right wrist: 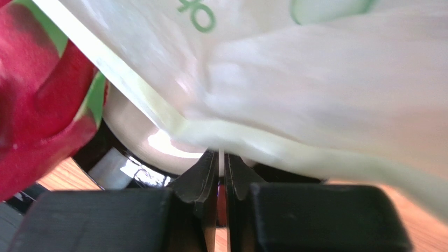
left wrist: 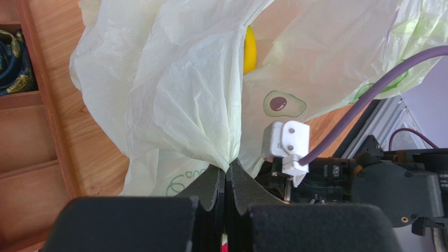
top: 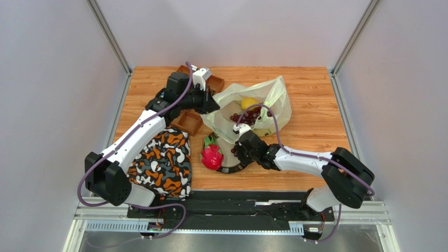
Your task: Place the fruits into the plastic bag
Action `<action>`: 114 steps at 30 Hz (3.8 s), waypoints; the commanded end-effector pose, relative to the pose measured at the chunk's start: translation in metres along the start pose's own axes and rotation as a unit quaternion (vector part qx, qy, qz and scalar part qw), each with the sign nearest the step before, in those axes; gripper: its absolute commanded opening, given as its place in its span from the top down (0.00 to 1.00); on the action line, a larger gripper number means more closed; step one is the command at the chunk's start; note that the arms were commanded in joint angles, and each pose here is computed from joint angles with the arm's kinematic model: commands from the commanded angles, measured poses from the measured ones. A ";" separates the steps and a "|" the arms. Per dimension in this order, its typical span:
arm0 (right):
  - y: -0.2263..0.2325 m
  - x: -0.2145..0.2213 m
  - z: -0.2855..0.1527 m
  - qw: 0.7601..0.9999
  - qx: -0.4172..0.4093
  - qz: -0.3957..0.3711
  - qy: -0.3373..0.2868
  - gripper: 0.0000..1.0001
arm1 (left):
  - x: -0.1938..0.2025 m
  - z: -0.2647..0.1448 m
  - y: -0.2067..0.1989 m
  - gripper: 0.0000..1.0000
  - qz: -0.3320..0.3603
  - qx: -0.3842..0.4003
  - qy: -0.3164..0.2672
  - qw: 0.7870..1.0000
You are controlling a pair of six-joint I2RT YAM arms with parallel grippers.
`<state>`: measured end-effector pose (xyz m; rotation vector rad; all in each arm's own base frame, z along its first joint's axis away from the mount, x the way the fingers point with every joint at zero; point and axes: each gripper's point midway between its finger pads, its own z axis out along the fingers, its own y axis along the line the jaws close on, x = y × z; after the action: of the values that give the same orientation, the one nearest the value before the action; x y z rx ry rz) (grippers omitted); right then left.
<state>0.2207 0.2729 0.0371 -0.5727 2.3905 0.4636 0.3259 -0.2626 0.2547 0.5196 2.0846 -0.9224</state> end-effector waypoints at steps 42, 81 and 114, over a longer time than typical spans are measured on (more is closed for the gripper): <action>-0.010 -0.061 0.009 0.999 -0.002 0.031 -0.045 0.56 | -0.014 -0.009 -0.011 1.00 0.008 0.015 -0.027 1.000; 0.072 -0.173 -0.169 0.949 -0.148 -0.080 -0.268 1.00 | -0.016 -0.011 -0.012 1.00 0.009 0.017 -0.030 0.999; -0.114 -0.146 0.003 0.976 0.211 -0.046 0.016 1.00 | -0.014 -0.013 -0.012 1.00 0.010 0.012 -0.027 1.000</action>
<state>0.3861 0.2188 0.1249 -0.5083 2.3390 -0.1086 0.3224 -0.2616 0.2591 0.5195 2.0737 -0.9286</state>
